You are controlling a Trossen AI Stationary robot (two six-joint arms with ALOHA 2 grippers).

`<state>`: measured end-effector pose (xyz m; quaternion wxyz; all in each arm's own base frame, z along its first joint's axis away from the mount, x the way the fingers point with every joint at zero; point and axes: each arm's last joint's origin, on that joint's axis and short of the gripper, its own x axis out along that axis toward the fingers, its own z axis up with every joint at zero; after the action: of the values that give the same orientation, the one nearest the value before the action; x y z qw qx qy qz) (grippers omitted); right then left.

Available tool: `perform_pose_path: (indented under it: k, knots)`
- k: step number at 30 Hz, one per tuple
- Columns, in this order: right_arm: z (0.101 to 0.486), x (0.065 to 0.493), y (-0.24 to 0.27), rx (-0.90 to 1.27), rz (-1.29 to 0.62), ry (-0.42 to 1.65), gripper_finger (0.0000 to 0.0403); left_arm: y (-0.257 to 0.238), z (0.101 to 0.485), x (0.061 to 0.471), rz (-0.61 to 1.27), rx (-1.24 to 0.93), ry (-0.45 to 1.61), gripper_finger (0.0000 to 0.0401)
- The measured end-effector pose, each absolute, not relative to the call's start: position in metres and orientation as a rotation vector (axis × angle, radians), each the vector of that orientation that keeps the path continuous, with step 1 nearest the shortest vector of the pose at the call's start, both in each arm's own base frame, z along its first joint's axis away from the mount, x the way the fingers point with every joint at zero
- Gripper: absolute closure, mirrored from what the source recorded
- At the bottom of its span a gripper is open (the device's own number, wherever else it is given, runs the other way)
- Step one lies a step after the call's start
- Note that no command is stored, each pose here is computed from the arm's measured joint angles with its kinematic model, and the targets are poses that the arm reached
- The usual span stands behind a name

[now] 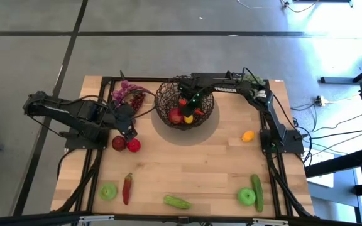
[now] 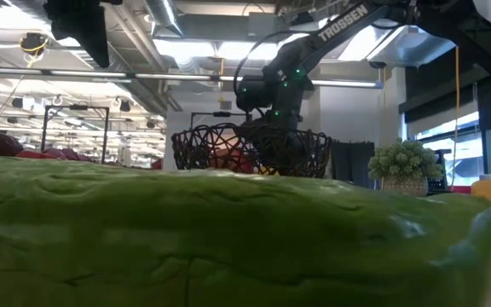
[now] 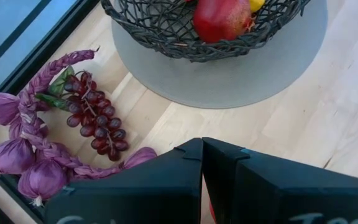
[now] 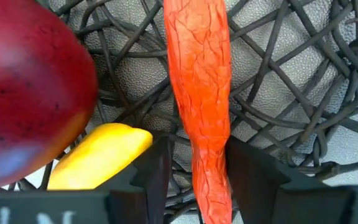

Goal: Build produce basket
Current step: Put the carrot into the wire basket, then put the left cucumber into the wire basket

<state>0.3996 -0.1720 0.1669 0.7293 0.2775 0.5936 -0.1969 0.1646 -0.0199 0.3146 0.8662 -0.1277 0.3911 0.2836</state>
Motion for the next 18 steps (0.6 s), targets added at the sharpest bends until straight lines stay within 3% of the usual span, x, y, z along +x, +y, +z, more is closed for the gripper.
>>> perform_pose_path:
  k: [18]
  knots:
    - [0.183,0.41,-0.16,0.535,-0.537,1.288,0.0254,-0.02,0.315,0.165,0.587,-0.272,0.823,0.0401]
